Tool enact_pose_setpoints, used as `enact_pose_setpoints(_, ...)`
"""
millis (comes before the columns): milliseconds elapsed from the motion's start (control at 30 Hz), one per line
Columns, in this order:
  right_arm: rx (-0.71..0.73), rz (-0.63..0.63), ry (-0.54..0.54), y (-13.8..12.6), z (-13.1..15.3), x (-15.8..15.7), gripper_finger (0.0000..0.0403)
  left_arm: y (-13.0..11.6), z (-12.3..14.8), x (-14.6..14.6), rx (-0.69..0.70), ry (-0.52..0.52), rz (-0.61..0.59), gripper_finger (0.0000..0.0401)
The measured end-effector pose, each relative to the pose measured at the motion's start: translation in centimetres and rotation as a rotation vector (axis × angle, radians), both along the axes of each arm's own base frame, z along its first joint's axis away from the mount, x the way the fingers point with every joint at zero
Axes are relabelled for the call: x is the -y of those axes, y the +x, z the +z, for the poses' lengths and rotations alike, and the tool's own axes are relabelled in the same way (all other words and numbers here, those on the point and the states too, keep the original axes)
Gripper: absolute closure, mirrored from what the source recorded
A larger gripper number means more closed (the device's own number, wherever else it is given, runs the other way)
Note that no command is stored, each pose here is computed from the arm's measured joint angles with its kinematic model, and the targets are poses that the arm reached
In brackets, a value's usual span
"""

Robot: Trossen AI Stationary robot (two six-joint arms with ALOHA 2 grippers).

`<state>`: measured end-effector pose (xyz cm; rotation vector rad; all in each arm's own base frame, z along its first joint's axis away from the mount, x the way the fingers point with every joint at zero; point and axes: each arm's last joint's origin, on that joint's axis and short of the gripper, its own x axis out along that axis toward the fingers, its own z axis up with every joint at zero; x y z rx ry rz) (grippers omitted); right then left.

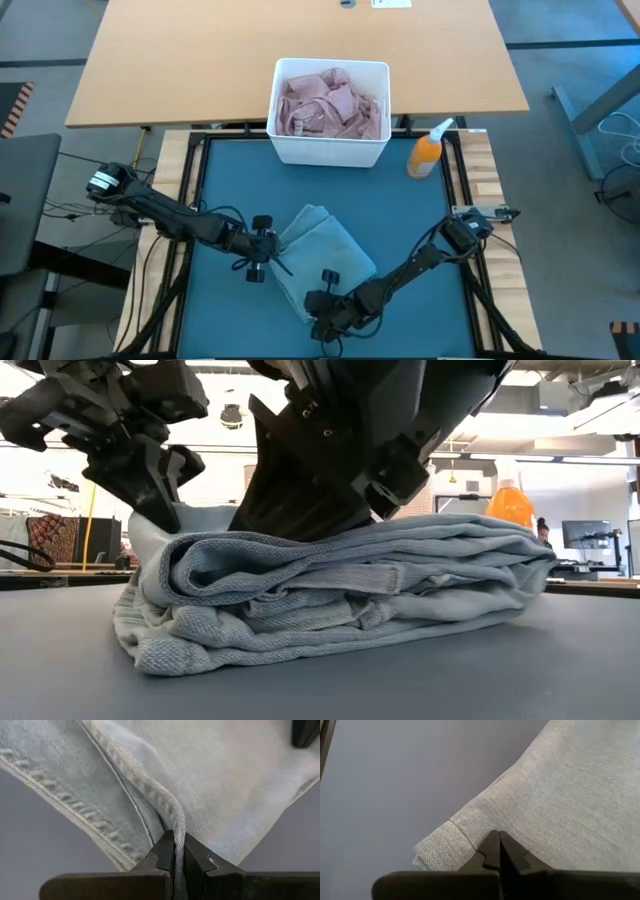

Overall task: Fold Laundry from Bin
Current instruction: Fold the blue pants

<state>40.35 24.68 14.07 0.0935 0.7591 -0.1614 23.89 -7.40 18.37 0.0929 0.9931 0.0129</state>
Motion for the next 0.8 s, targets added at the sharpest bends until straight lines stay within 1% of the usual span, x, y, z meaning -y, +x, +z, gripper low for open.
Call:
enact_pose_setpoints(67,-0.002,0.004,-0.001,0.0,0.0,0.0,0.0391,-0.3,-0.3,-0.4,-0.031,0.006,-0.001,0.0393)
enact_pose_setpoints(167,-0.011,0.012,0.007,0.0,-0.1,0.0,0.0386,-0.6,-0.7,-0.7,-0.075,0.015,-0.065,0.0378)
enact_pose_setpoints(267,-0.015,0.015,0.009,0.0,-0.1,0.0,0.0383,-0.9,-1.0,-0.8,-0.108,0.033,-0.112,0.0349)
enact_pose_setpoints(367,-0.018,0.022,0.005,0.0,-0.1,0.0,0.0385,-1.0,-0.8,-0.9,-0.133,0.045,-0.116,0.0311)
enact_pose_setpoints(500,-0.021,0.028,-0.001,0.0,-0.1,0.0,0.0386,-1.6,0.9,-1.4,-0.216,0.101,-0.07,0.0263)
enact_pose_setpoints(600,-0.027,0.035,-0.001,-0.1,-0.2,0.0,0.0386,-3.0,2.5,-2.3,-0.307,0.142,0.013,0.0238)
enact_pose_setpoints(633,-0.028,0.038,-0.004,-0.1,-0.2,-0.1,0.0386,-3.3,3.1,-2.5,-0.286,0.145,0.049,0.0233)
enact_pose_setpoints(667,-0.028,0.043,-0.008,-0.1,-0.2,-0.1,0.0385,-3.4,3.8,-2.6,-0.227,0.135,0.081,0.0229)
enact_pose_setpoints(733,-0.033,0.051,-0.012,-0.1,0.0,0.0,0.0385,-3.6,5.1,-2.7,-0.068,0.1,0.111,0.0226)
enact_pose_setpoints(800,-0.04,0.059,-0.017,-0.1,0.1,0.1,0.0385,-3.6,5.9,-2.4,0.138,0.034,0.086,0.0226)
